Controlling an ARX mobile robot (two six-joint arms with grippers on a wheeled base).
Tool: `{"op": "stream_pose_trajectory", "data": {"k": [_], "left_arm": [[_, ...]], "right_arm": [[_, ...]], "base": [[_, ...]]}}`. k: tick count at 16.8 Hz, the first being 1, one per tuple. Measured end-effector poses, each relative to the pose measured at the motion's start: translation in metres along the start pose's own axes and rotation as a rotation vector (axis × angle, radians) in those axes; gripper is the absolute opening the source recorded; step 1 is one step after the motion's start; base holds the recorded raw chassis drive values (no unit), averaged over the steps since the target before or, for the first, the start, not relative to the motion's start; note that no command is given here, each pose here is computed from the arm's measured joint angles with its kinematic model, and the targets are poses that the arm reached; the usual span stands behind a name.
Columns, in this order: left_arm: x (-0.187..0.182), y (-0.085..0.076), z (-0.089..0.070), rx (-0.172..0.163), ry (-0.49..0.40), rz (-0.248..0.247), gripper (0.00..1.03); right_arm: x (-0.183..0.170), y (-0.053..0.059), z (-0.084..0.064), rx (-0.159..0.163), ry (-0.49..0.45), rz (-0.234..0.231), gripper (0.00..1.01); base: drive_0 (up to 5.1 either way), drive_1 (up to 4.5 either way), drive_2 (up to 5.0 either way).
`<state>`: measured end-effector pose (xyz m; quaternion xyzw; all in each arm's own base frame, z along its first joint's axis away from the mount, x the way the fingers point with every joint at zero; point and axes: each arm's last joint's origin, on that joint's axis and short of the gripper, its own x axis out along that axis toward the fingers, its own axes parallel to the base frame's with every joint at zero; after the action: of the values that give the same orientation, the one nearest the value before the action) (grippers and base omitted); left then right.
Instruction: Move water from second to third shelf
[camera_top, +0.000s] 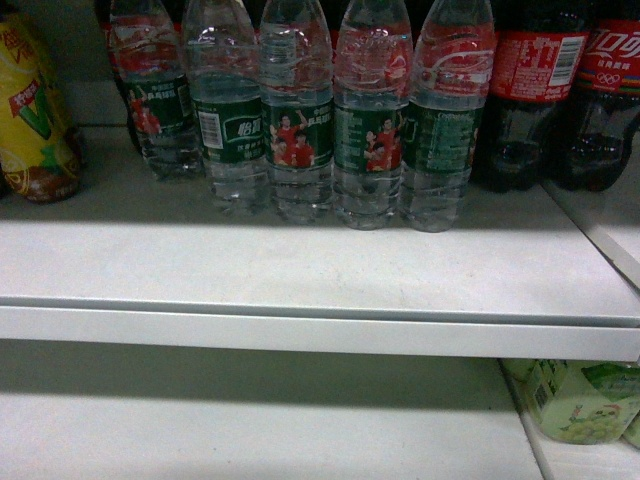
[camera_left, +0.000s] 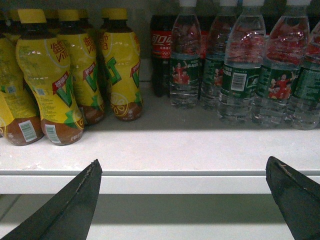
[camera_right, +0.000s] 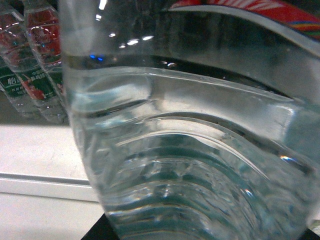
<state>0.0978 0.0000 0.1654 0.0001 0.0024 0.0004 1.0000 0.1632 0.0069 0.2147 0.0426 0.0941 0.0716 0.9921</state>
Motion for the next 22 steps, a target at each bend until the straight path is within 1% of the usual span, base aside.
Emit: {"op": "stream_pose_trajectory", "data": {"k": [9, 13, 22], "left_arm": [[0.0000, 0.0000, 0.0000, 0.000, 0.000, 0.000, 0.98], [0.0000, -0.0001, -0.0003, 0.000, 0.003, -0.002, 0.98], [0.0000, 0.0000, 0.0000, 0.000, 0.000, 0.000, 0.98]], "right_arm": [[0.0000, 0.0000, -0.0001, 0.000, 0.001, 0.000, 0.40], [0.0000, -0.0003, -0.0041, 0.005, 0.017, -0.001, 0.40], [-0.0001, -0.0002, -0.0035, 0.004, 0.010, 0.000, 0.40]], "base": [[0.0, 0.00, 0.0], [0.0, 0.00, 0.0], [0.0, 0.00, 0.0]]}}
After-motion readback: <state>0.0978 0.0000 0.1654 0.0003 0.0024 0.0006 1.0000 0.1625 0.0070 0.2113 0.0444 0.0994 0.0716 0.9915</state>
